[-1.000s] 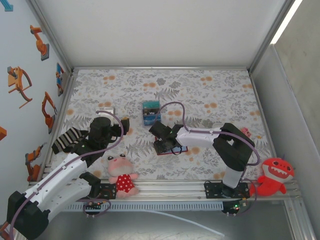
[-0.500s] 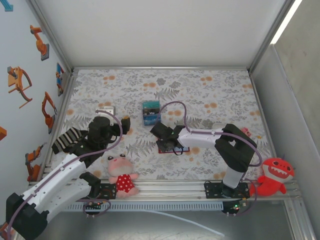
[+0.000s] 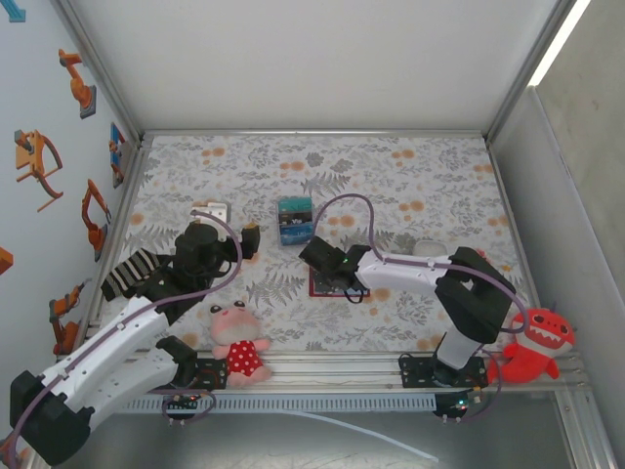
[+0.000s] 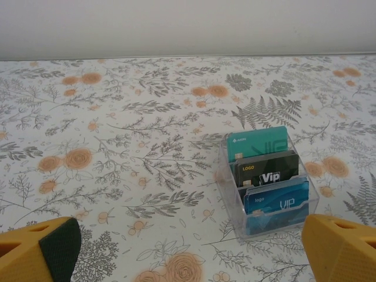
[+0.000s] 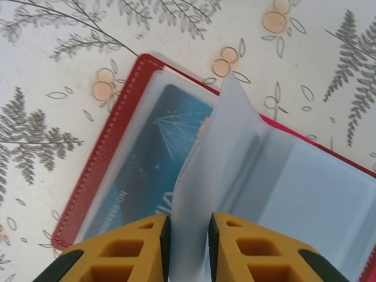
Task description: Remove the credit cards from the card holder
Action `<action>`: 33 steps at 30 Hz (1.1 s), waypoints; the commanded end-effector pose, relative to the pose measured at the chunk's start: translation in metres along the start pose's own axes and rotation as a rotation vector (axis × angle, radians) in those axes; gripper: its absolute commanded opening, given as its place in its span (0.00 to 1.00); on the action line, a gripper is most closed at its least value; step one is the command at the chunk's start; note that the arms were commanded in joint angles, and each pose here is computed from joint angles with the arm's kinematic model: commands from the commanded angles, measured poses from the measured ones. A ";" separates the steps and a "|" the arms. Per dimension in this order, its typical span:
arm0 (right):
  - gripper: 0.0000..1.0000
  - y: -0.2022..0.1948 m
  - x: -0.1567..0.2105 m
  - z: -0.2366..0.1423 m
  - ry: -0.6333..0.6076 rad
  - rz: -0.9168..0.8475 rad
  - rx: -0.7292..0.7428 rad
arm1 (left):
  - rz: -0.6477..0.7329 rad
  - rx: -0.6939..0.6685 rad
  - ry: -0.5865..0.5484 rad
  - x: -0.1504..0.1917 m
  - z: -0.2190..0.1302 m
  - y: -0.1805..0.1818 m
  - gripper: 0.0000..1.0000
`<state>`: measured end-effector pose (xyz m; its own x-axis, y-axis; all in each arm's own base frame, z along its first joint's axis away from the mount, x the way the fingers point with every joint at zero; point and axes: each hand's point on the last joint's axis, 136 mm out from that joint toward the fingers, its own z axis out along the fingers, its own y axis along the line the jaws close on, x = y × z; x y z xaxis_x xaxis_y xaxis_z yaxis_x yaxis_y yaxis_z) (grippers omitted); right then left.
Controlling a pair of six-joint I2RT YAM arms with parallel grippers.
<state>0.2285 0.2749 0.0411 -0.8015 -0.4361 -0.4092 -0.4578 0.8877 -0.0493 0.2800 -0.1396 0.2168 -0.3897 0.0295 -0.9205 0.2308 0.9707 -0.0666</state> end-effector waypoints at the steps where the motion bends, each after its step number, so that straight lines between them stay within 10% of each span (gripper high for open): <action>1: 0.26 -0.017 0.001 -0.008 -0.017 0.041 0.050 | 0.020 0.016 -0.055 -0.022 -0.004 -0.008 0.97; 33: 0.31 -0.046 0.025 0.004 -0.023 0.124 -0.082 | 0.192 0.051 -0.052 -0.016 0.016 -0.053 0.97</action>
<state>0.2294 0.2176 0.0252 -0.8628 -0.3090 -0.4001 -0.3458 0.9381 0.0213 0.2833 -0.1915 0.2087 -0.3342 0.2208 -0.9163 0.3508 0.9314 0.0965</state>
